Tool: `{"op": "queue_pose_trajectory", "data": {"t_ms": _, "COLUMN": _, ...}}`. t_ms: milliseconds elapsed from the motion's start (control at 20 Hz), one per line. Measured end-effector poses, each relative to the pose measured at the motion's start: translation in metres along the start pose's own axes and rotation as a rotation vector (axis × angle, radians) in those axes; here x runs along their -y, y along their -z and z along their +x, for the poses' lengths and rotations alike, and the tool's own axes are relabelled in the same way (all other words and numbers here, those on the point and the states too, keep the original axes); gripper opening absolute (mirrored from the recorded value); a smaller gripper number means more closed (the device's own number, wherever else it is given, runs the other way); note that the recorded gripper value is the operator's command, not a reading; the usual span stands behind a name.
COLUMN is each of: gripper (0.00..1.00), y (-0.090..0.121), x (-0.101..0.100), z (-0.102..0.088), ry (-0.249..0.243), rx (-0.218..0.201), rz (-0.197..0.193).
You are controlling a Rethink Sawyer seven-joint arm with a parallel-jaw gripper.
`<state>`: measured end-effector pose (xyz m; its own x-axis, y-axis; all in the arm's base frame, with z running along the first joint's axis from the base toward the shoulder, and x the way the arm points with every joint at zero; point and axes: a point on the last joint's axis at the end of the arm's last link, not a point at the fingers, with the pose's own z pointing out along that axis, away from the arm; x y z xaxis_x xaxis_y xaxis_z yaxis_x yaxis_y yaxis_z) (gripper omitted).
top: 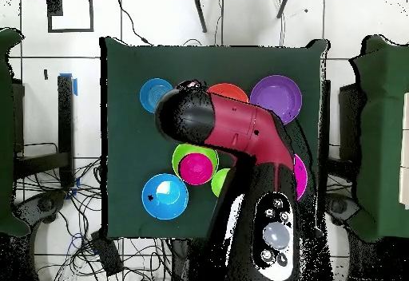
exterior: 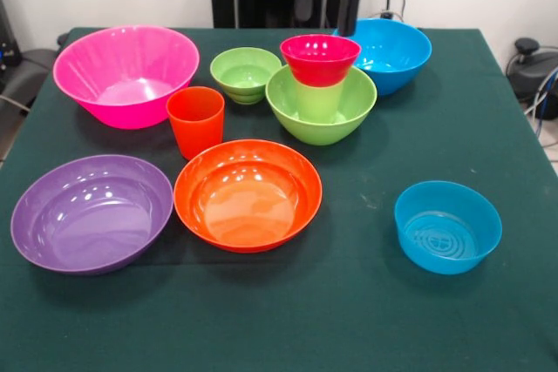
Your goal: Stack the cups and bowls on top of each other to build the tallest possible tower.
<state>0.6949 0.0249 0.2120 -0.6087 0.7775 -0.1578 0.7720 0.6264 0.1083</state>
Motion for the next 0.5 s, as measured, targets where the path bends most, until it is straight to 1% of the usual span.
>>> {"op": "queue_pose_trajectory", "data": {"t_ms": 50, "gripper": 1.00, "y": 0.001, "x": -0.002, "z": 0.004, "ry": 0.001, "rx": -0.013, "rz": 0.004}}
{"op": "queue_pose_trajectory", "data": {"t_ms": 100, "gripper": 1.00, "y": 0.002, "x": -0.007, "z": 0.013, "ry": 0.005, "rx": -0.033, "rz": 0.008}}
{"op": "queue_pose_trajectory", "data": {"t_ms": 200, "gripper": 1.00, "y": 0.003, "x": -0.012, "z": 0.019, "ry": 0.006, "rx": -0.045, "rz": 0.006}}
{"op": "queue_pose_trajectory", "data": {"t_ms": 400, "gripper": 1.00, "y": 0.008, "x": -0.027, "z": 0.034, "ry": 0.003, "rx": -0.065, "rz": -0.015}}
{"op": "queue_pose_trajectory", "data": {"t_ms": 450, "gripper": 1.00, "y": 0.010, "x": -0.035, "z": 0.040, "ry": -0.003, "rx": -0.076, "rz": -0.028}}
{"op": "queue_pose_trajectory", "data": {"t_ms": 500, "gripper": 1.00, "y": 0.010, "x": -0.037, "z": 0.042, "ry": -0.005, "rx": -0.080, "rz": -0.030}}
